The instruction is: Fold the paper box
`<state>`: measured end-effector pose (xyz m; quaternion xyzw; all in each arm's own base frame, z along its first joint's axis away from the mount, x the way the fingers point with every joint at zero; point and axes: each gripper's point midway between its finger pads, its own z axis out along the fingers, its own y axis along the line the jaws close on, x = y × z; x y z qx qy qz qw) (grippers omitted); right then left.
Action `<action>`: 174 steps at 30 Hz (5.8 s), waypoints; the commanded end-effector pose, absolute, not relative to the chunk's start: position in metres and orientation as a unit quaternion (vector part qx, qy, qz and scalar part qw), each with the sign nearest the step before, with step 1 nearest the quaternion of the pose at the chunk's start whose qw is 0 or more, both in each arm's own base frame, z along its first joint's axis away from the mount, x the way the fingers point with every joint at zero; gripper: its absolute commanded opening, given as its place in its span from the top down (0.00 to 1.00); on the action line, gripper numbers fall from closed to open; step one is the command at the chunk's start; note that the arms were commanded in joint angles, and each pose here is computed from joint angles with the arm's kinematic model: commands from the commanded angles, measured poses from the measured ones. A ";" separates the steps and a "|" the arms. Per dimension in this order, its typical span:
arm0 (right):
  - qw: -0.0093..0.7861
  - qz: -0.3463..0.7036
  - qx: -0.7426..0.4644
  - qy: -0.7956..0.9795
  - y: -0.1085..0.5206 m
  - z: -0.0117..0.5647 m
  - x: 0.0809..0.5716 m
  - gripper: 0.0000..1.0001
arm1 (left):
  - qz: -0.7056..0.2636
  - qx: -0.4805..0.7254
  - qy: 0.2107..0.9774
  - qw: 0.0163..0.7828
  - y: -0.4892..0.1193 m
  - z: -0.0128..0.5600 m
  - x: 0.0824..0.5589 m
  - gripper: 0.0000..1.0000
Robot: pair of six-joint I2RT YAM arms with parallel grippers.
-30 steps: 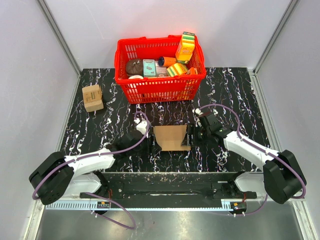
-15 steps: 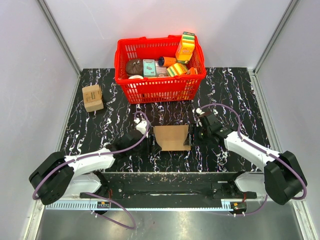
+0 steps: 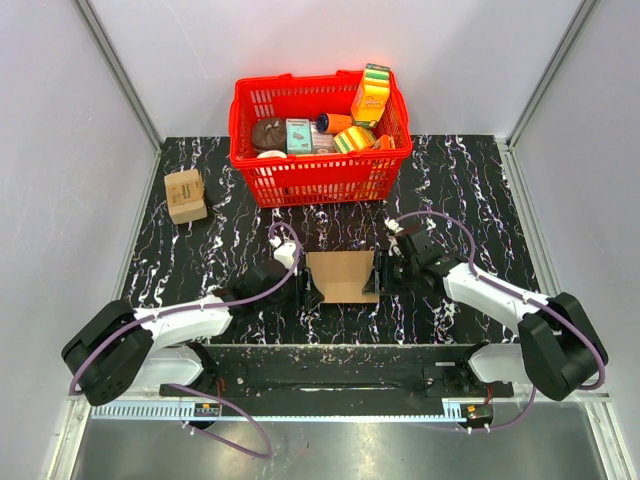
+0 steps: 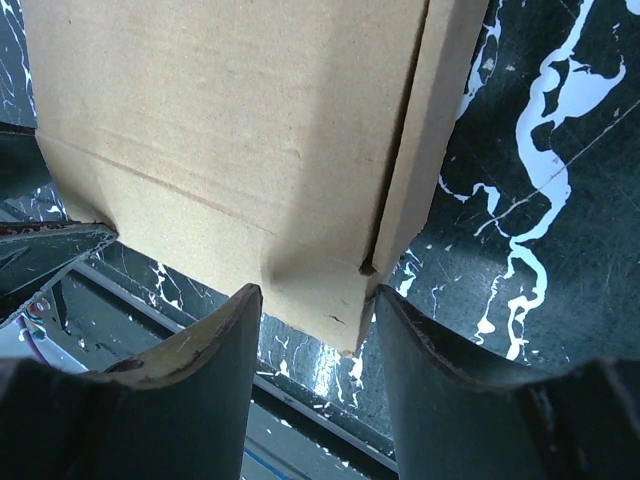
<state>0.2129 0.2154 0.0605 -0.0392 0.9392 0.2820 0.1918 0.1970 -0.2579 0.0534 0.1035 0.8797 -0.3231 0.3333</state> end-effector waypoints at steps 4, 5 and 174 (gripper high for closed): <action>0.196 0.308 -0.043 0.930 0.227 0.063 0.217 0.45 | -0.360 0.108 0.855 0.357 -0.275 0.077 0.208 0.39; 0.196 0.309 -0.044 0.930 0.228 0.063 0.216 0.45 | -0.362 0.109 0.854 0.356 -0.276 0.078 0.207 0.39; 0.218 0.286 -0.046 0.932 0.216 0.049 0.234 0.50 | -0.376 0.284 0.819 0.327 -0.349 0.080 0.303 0.49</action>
